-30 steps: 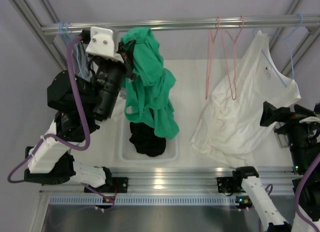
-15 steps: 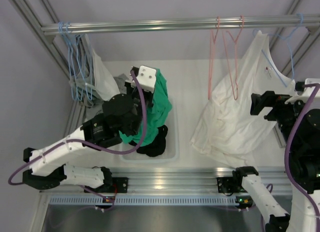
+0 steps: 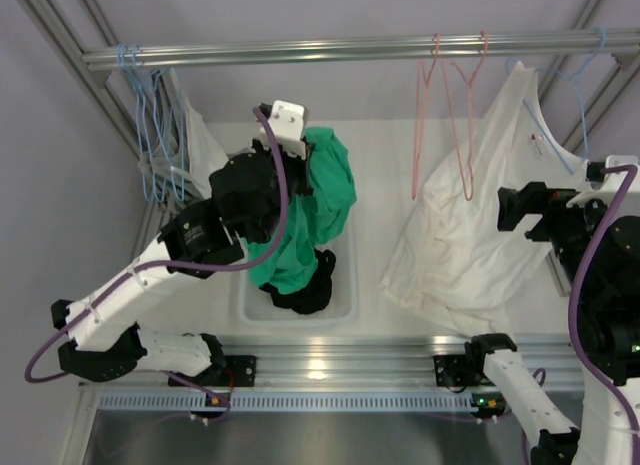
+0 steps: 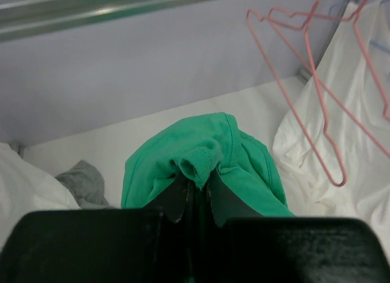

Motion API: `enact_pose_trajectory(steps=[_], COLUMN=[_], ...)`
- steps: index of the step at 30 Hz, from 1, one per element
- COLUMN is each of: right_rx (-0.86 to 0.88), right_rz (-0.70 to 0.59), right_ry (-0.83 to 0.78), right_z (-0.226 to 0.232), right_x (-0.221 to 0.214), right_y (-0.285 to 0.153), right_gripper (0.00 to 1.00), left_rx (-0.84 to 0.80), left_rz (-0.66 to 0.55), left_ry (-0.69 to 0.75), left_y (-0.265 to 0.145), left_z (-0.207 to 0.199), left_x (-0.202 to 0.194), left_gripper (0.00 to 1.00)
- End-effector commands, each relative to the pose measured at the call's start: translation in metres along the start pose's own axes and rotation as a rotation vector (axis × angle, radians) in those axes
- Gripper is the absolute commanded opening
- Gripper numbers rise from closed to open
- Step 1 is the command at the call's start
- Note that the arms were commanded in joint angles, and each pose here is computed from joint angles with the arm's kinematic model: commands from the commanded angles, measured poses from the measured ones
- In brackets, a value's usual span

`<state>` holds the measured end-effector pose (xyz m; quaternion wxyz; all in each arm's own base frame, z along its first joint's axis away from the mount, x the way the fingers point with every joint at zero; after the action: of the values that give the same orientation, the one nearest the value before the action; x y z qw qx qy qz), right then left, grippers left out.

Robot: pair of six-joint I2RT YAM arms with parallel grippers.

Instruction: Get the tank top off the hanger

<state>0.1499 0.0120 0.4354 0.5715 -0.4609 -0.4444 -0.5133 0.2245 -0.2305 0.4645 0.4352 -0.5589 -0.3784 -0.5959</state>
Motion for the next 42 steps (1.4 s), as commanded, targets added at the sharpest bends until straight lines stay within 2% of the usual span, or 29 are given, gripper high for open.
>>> enact_pose_trajectory(steps=[1, 5, 10, 13, 17, 18, 25, 29, 32, 33, 34, 36, 37, 38, 39, 42], right_rx=[0.02, 0.009, 0.022, 0.013, -0.007, -0.018, -0.116, -0.183, -0.157, -0.155, -0.159, -0.2, -0.208, -0.24, -0.253, -0.329], right_rz=[-0.071, -0.061, -0.06, -0.059, -0.061, -0.057, -0.07, -0.025, 0.026, 0.031, 0.037, 0.044, 0.057, 0.061, 0.071, 0.08], right_ry=[-0.002, -0.004, -0.012, -0.017, -0.009, -0.004, 0.004, -0.037, -0.063, -0.065, -0.069, -0.068, -0.065, -0.044, -0.036, -0.042], right_z=[0.004, 0.002, 0.003, 0.002, 0.0, -0.001, -0.01, -0.016, -0.012, -0.012, -0.013, -0.023, -0.026, -0.041, -0.047, -0.07], right_x=[0.015, 0.013, 0.011, 0.01, 0.013, 0.013, 0.032, 0.043, 0.04, 0.041, 0.041, 0.047, 0.047, 0.054, 0.055, 0.058], right_y=[-0.001, 0.004, 0.003, 0.004, 0.007, 0.01, 0.024, 0.057, 0.079, 0.083, 0.087, 0.1, 0.107, 0.116, 0.121, 0.129], right_gripper=[0.99, 0.99, 0.99, 0.99, 0.99, 0.99, 0.99, 0.99, 0.99, 0.99, 0.99, 0.99, 0.99, 0.99, 0.99, 0.98], left_rx=[-0.026, -0.058, 0.075, 0.171, 0.161, 0.161, 0.151, 0.147, 0.162, 0.146, 0.126, 0.093, 0.062, 0.039, 0.02, -0.031], left_rz=[-0.113, -0.086, -0.003, 0.047, 0.154, 0.211, 0.415, 0.58, 0.657, 0.67, 0.675, 0.647, 0.643, 0.589, 0.588, 0.475], left_ry=[-0.081, -0.071, -0.068, -0.132, -0.183, -0.16, -0.165, -0.193, -0.206, -0.208, -0.197, -0.207, -0.21, -0.246, -0.237, -0.293], left_y=[-0.011, 0.0, 0.008, 0.008, 0.01, 0.012, 0.023, 0.021, 0.015, 0.014, 0.013, 0.012, 0.009, 0.007, 0.0, -0.015], left_z=[0.009, -0.006, 0.004, 0.03, 0.041, 0.037, 0.013, -0.004, -0.008, -0.01, -0.011, -0.012, -0.013, -0.012, -0.008, 0.003], left_x=[0.053, 0.043, 0.003, -0.034, -0.098, -0.127, -0.23, -0.296, -0.326, -0.329, -0.328, -0.314, -0.306, -0.28, -0.27, -0.21], left_gripper=[0.0, 0.0, 0.0, 0.0, 0.0, 0.0, 0.0, 0.0, 0.0, 0.32, 0.46, 0.6, 0.96, 0.99, 0.99, 0.99])
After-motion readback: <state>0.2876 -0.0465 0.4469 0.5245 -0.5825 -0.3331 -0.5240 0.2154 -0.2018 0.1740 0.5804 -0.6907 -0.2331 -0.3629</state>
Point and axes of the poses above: each gripper's point midway between its finger pads, its own y axis out along the fingers, its own z axis along the line the jaws close on, x = y × z, the point moved 4 cm from there along -y, back along the fingers, and after that the axes turned 5 degrees about y, right-handed, at the moved point
